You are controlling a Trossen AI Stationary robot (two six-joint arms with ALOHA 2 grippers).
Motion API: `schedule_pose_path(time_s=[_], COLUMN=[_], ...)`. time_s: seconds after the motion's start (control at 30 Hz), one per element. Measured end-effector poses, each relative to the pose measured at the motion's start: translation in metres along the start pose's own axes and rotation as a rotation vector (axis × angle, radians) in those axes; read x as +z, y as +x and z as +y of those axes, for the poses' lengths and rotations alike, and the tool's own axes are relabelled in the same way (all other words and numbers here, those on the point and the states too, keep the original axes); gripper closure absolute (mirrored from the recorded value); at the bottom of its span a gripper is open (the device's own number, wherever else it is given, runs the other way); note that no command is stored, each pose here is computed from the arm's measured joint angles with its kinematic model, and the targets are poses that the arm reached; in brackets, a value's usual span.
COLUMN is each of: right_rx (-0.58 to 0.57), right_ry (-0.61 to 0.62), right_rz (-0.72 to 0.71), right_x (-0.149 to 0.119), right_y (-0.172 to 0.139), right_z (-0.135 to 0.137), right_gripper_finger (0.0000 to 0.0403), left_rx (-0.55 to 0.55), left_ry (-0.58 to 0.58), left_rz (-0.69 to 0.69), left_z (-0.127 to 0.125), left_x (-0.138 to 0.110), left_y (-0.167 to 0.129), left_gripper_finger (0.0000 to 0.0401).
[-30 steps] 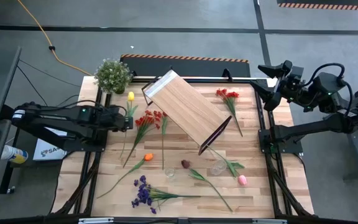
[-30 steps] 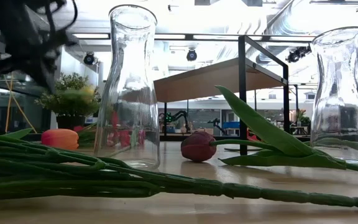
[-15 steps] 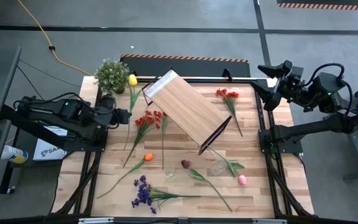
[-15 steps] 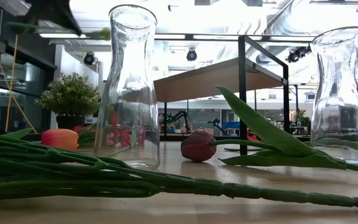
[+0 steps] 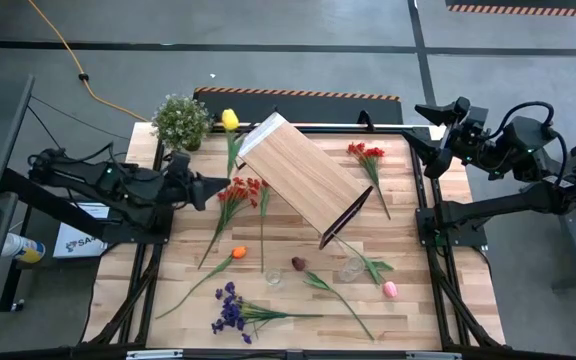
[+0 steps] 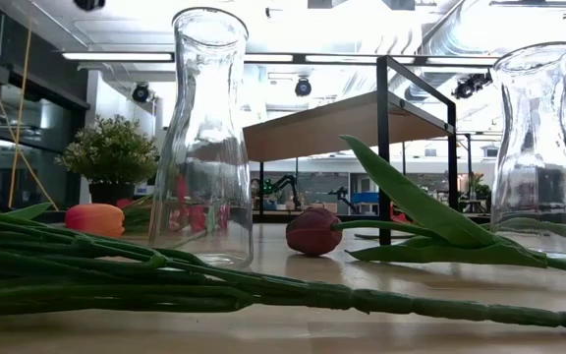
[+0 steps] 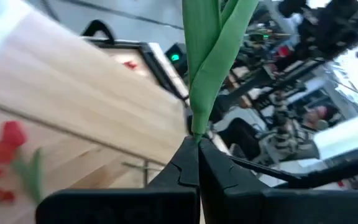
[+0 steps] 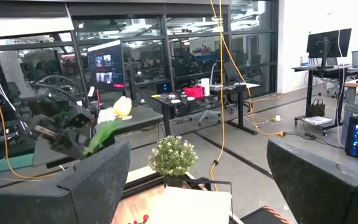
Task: Pick and place flowers into a vace then onto a shelf
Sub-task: Put the yellow tulip into the left transparent vase
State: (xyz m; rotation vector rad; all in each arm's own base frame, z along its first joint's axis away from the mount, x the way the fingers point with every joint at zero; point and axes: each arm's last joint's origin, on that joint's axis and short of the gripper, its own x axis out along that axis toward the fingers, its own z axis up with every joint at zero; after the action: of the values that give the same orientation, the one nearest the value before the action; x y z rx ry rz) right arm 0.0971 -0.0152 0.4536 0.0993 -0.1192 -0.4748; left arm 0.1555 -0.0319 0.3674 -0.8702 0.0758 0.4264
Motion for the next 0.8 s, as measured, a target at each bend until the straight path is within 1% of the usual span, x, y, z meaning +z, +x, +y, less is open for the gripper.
schedule_pose_path(time_s=[0.27, 0.53, 0.67, 0.8], right_rx=[0.000, -0.003, 0.006, 0.037], right_ry=[-0.003, 0.009, 0.000, -0.005], right_rz=[0.005, 0.038, 0.061, 0.078], right_x=[-0.001, -0.004, -0.006, -0.008], right_y=[0.000, 0.000, 0.000, 0.000], right_z=[0.000, 0.000, 0.000, 0.001], right_gripper_finger=[0.0037, 0.0037, 0.0038, 0.0037], left_rx=[-0.152, -0.228, -0.291, -0.333], left_ry=[0.030, 0.087, 0.152, 0.264], left_rz=[0.014, 0.031, 0.047, 0.083], left_z=[-0.019, -0.030, -0.036, -0.039], left_x=[-0.003, -0.010, -0.014, -0.022], left_y=[0.010, 0.022, 0.028, 0.037], left_gripper_finger=[0.0373, 0.0373, 0.0374, 0.0372])
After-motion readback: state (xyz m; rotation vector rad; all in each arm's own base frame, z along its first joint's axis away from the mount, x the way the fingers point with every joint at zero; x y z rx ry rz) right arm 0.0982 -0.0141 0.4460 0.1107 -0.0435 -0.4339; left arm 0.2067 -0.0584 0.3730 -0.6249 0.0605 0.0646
